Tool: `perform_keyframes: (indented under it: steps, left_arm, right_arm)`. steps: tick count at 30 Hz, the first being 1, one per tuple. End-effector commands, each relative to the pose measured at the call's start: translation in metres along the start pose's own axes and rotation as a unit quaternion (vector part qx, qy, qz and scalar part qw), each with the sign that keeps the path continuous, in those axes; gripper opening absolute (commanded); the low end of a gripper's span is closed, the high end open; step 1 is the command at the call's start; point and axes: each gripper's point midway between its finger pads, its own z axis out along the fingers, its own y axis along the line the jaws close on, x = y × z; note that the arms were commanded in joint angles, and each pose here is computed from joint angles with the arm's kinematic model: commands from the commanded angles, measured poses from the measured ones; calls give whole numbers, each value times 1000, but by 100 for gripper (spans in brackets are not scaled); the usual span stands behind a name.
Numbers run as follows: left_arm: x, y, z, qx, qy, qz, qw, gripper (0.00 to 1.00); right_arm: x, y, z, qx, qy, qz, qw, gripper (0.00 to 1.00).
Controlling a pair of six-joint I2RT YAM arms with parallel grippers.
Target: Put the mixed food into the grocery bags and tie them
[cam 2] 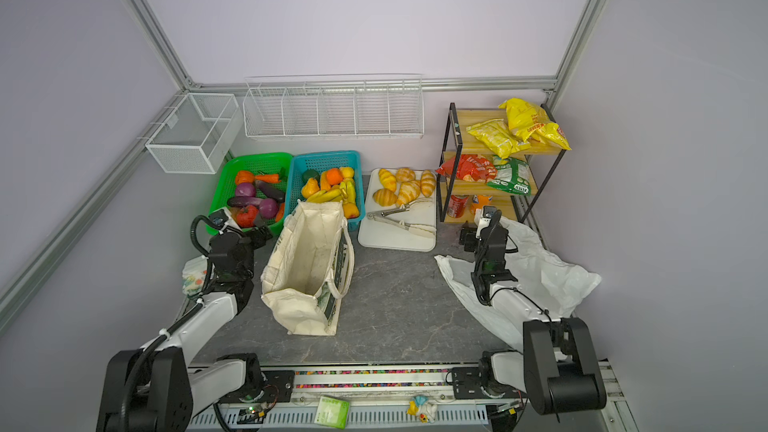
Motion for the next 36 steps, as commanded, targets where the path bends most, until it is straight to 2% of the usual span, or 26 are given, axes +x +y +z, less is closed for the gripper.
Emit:
perform_keyframes:
  steps: [1,4,7,10,13,15,17,21,23,29,35,36]
  left_arm:
    - [0,-3,-13,0,55,-76,996,100]
    - [-20,-24,-30,50,77,-113,989,97]
    - [-43,-53,-51,126,98,-116,980,92]
    - [-50,-79,-72,180,152,-95,967,87]
    - [-26,-97,-90,206,240,-31,948,87]
    - [-4,-100,-99,208,302,19,930,87]
    - [16,-97,-105,204,361,43,909,84]
    - [42,-102,-113,219,433,56,873,69]
    - [41,-114,-114,244,437,45,865,58]
    - [34,-148,-103,280,402,-19,872,21]
    - [18,-186,-101,329,362,-90,867,1]
    - [14,-190,-98,334,354,-107,867,0]
  right_arm:
    - [14,4,-14,-9,57,81,995,88]
    - [-2,20,-32,-43,59,96,993,88]
    - [-18,48,-49,-95,61,66,991,89]
    - [-24,84,-64,-162,82,46,982,91]
    - [-19,111,-76,-203,111,21,973,91]
    - [-14,126,-84,-222,132,-3,966,92]
    - [-11,133,-88,-230,145,-24,962,92]
    - [-16,123,-85,-195,151,-48,968,91]
    - [-22,116,-84,-177,138,-49,973,91]
    - [-35,98,-82,-139,105,-41,984,91]
    - [-57,68,-77,-114,77,2,990,91]
    - [-59,64,-75,-113,78,12,990,91]
